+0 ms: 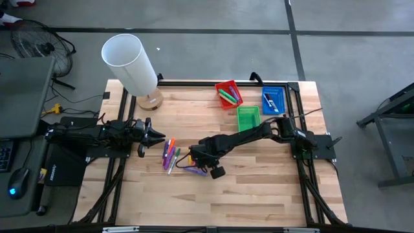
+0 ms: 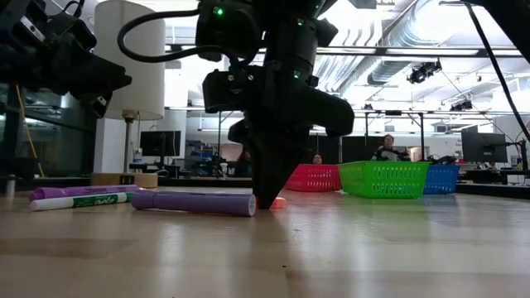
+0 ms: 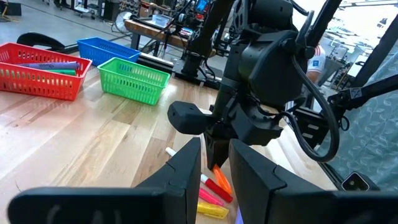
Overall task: Pick & Place Markers
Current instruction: Put the right orange pen in the green bin, then put the red marker in the blue bin
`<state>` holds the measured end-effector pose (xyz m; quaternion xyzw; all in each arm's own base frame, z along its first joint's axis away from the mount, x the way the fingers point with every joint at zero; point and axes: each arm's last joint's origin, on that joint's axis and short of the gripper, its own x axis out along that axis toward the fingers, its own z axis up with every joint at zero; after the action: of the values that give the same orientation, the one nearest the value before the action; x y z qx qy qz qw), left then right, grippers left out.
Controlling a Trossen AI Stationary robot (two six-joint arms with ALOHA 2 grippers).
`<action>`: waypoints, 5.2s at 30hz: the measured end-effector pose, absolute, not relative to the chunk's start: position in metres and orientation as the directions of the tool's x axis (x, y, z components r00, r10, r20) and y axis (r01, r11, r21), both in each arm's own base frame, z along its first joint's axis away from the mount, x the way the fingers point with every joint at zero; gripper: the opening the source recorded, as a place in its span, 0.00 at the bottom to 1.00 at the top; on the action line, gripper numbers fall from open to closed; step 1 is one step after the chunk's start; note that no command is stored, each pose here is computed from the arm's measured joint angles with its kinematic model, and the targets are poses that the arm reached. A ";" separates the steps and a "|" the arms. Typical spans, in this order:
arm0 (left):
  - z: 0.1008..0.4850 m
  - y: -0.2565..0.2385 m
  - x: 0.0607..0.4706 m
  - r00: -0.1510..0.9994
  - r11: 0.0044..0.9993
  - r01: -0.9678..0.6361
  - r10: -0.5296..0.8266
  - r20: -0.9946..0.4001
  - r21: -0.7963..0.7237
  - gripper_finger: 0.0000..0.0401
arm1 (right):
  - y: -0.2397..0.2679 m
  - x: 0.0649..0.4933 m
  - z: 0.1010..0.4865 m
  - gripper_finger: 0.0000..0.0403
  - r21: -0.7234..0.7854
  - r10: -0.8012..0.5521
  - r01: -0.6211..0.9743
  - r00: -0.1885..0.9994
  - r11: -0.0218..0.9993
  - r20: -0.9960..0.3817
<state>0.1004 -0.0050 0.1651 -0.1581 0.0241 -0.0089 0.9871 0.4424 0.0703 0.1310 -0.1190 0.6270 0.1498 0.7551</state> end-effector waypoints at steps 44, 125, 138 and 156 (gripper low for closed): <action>0.165 -0.005 0.100 0.999 0.950 0.010 -0.025 -0.045 -0.313 0.21 | 0.007 0.325 0.201 0.06 0.061 -0.048 0.396 0.258 0.916 -0.965; 0.165 -0.005 0.100 0.999 0.950 0.010 -0.025 -0.044 -0.312 0.21 | -0.011 0.306 0.221 0.29 -0.111 -0.173 0.180 0.380 0.977 -0.909; 0.165 -0.005 0.100 0.999 0.950 0.010 -0.025 -0.045 -0.313 0.21 | -0.003 0.334 0.196 0.30 -0.028 0.011 -0.083 0.441 0.996 -0.897; 0.165 -0.005 0.100 0.999 0.950 0.010 -0.025 -0.045 -0.312 0.21 | 0.005 0.428 0.198 0.54 -0.060 0.078 -0.364 0.355 0.929 -0.932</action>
<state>0.1004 -0.0050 0.1651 -0.1581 0.0240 -0.0089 0.9871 0.4281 0.0049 0.1983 -0.1295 0.5515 0.1361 0.8127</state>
